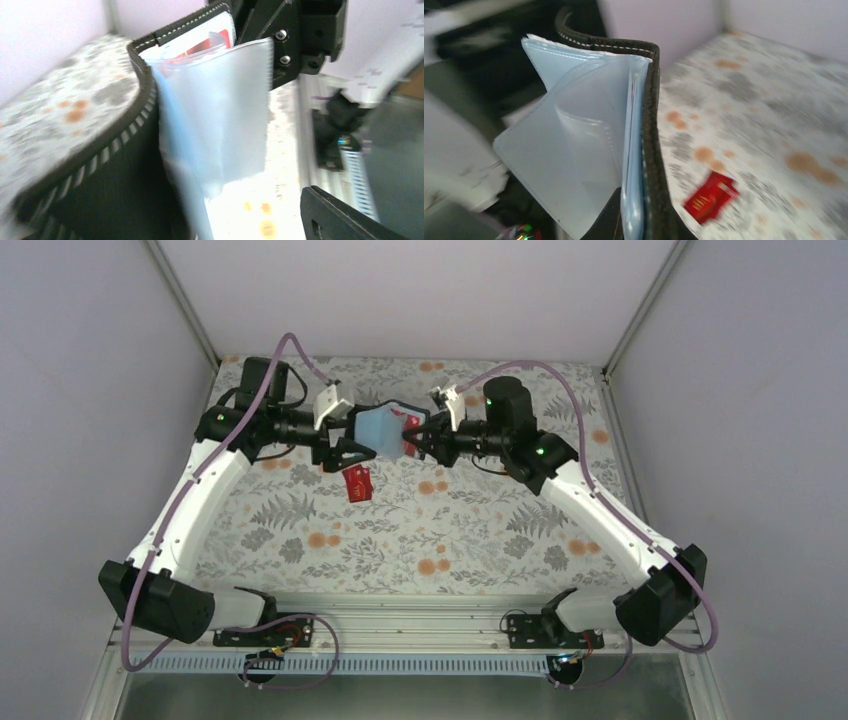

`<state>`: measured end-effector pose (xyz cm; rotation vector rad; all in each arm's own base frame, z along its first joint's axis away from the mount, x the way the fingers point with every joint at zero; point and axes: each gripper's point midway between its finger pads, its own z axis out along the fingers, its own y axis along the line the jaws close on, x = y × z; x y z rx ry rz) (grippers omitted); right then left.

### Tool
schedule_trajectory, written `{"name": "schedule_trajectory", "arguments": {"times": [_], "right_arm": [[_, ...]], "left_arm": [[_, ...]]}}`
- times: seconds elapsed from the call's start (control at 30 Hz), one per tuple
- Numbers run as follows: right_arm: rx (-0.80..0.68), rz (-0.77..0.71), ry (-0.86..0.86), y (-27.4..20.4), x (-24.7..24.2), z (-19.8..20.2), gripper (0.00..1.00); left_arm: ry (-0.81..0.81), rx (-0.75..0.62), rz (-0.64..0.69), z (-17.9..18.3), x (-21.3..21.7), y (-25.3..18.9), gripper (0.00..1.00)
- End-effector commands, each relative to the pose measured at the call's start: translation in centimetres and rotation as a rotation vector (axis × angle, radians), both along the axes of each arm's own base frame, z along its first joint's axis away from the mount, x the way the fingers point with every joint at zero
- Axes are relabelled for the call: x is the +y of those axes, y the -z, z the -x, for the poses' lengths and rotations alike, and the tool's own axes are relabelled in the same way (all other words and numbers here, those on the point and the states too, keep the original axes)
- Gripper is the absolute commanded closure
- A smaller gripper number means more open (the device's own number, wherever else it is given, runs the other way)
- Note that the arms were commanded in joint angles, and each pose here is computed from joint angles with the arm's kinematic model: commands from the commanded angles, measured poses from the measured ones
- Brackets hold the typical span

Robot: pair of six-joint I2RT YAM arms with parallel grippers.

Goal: Take the credit cards out of the card holder

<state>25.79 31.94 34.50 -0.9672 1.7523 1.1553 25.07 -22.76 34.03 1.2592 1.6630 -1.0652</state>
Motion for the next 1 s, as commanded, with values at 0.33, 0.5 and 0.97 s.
{"name": "schedule_trajectory", "arguments": {"times": [0.33, 0.5, 0.97], "right_arm": [[0.298, 0.252, 0.496, 7.6, -0.2, -8.8, 0.96], [0.300, 0.141, 0.321, 4.8, 3.1, -6.1, 0.96], [0.211, -0.028, -0.005, -1.3, 4.3, 0.0, 0.96]], "left_arm": [[-0.331, -0.036, -0.129, -5.9, 1.9, 3.0, 0.00], [-0.367, 0.024, -0.178, -7.6, 1.2, 5.3, 0.00], [-0.470, -0.050, -0.235, -9.3, 3.0, 5.3, 0.44]]}}
